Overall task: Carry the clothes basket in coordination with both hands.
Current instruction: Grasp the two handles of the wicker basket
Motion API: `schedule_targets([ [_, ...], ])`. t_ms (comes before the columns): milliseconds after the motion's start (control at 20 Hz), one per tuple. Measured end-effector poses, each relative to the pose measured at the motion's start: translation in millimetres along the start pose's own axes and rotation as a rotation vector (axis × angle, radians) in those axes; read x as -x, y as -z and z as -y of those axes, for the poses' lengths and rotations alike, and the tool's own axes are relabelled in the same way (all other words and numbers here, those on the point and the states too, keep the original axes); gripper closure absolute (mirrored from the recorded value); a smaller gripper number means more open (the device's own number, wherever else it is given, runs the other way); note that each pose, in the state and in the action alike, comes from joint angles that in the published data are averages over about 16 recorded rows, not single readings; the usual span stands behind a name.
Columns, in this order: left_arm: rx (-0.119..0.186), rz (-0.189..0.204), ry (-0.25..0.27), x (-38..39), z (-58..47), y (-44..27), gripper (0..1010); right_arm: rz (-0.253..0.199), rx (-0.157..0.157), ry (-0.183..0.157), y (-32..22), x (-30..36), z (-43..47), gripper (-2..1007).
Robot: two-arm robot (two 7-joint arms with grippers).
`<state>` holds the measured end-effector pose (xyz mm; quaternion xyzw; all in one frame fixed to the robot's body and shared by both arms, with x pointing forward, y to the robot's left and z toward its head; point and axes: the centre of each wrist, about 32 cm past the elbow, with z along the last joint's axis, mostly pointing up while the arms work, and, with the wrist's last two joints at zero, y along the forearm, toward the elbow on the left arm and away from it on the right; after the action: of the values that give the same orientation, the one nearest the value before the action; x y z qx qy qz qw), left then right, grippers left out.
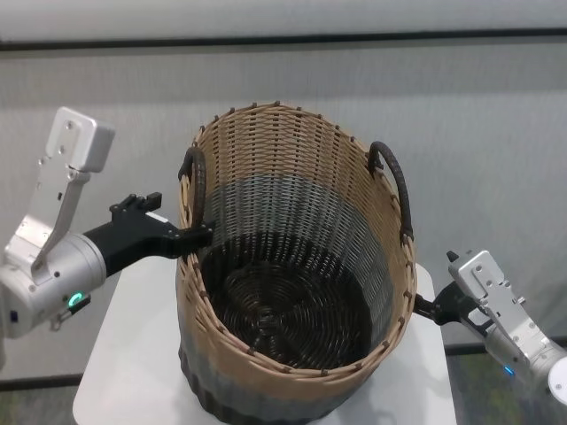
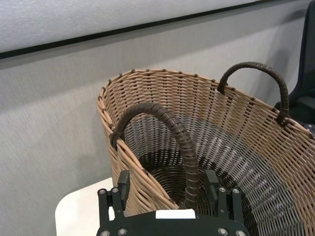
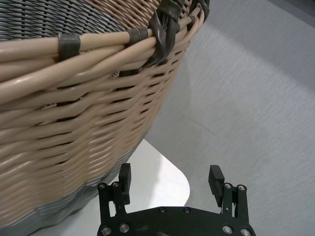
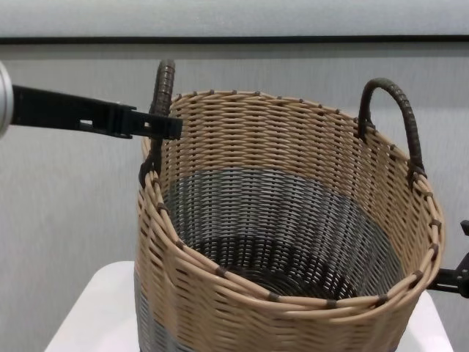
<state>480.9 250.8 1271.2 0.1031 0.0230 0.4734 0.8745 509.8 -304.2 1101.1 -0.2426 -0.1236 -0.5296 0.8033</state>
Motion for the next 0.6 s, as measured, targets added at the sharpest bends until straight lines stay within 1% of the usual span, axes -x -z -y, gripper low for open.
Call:
schedule_targets([
  [250,-0.017,-0.013,-0.019,1.2,9.4,-1.4,10,0.004,0.000,0.000,-0.5,-0.1,-0.3,4],
  [600,-0.031,-0.015,-0.046,3.0,20.3,-1.3,10,0.005,0.000,0.000,-0.9,0.0,-0.2,4],
])
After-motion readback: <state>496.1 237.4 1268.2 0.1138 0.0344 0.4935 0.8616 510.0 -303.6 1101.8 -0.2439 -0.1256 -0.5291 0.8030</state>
